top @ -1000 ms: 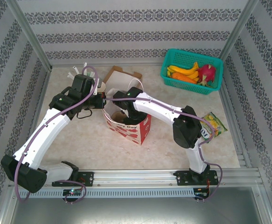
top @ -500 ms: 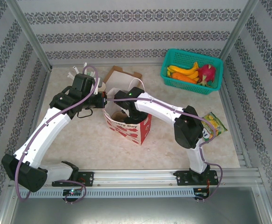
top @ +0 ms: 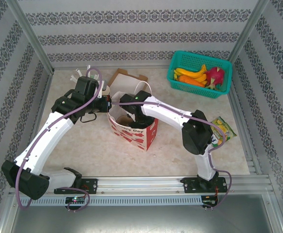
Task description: Pack the takeout coffee
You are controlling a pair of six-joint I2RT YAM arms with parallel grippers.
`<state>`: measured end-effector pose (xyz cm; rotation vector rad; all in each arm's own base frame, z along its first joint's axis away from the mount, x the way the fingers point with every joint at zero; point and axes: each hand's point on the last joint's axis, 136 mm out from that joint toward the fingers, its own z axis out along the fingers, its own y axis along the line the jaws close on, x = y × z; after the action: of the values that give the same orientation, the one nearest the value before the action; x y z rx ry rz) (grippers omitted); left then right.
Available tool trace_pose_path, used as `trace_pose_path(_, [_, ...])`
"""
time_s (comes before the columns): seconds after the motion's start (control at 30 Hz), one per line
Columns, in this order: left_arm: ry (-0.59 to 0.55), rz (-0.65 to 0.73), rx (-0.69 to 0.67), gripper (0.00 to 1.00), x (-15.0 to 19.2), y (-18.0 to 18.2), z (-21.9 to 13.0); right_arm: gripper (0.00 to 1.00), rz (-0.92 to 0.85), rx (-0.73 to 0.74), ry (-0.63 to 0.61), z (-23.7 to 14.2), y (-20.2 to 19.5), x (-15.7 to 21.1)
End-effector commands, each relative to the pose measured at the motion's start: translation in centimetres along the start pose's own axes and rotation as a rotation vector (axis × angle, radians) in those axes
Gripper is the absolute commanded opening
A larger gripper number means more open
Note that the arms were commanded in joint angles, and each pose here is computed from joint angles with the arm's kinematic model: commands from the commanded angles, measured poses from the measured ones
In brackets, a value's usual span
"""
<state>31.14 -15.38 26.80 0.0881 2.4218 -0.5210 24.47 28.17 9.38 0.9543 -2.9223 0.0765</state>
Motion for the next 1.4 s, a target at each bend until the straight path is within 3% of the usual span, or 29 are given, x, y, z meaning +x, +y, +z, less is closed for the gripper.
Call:
trace_pose_path(0.0, [-0.046, 0.018, 0.017, 0.00, -0.9, -0.5, -0.5, 0.51, 0.016, -0.016, 0.192, 6.9, 0.5, 1.9])
trace_pose_path(1.37, [-0.043, 0.016, 0.023, 0.00, -0.7, -0.6, -0.6, 0.52, 0.012, -0.029, 0.193, 7.1, 0.6, 1.3])
